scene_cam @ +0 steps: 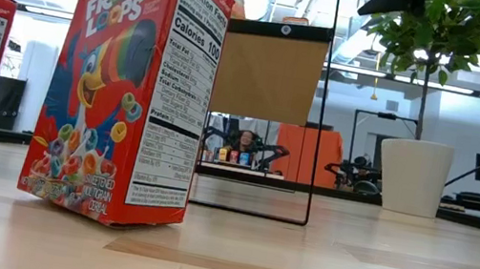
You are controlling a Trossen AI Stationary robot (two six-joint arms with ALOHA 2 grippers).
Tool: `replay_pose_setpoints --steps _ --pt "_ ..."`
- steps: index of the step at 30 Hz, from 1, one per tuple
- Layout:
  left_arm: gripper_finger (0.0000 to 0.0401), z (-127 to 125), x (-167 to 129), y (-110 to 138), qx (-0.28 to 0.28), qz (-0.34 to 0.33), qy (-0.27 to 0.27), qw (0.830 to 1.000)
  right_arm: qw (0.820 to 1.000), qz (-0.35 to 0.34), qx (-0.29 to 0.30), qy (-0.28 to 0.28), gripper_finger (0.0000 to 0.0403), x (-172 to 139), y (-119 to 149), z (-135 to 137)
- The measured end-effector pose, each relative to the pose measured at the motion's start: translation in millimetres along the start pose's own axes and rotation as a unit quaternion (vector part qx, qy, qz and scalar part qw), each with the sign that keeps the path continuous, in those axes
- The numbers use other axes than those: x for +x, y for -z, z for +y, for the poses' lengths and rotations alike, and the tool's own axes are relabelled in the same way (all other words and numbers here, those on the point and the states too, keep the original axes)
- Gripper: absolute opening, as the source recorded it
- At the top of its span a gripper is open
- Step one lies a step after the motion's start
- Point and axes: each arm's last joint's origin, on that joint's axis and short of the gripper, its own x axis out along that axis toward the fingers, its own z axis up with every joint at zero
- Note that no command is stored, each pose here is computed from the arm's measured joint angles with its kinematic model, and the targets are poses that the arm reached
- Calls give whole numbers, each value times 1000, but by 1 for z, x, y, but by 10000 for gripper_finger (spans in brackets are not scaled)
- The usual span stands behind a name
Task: Stack cereal on shelf
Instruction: Put the orange cereal box on the shelf
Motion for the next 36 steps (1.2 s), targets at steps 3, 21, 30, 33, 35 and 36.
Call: replay_pose_setpoints --steps 3,21,30,33,35,36 --pt "173 -4 17 5 6 15 -16 1000 1000 2 -1 0 245 0 0 0" --pt "173 -15 63 13 25 15 -43 999 1000 19 -7 4 245 8 3 2" --pt "173 -19 69 7 19 -19 -30 999 1000 18 -7 4 245 8 3 2" --pt "173 -19 71 7 19 -33 -46 998 1000 18 -7 4 245 8 3 2" --pt "173 -18 74 7 20 -40 -61 997 1000 18 -7 3 245 8 3 2" --pt "173 -17 75 8 22 -37 -66 997 1000 18 -7 3 245 8 3 2"
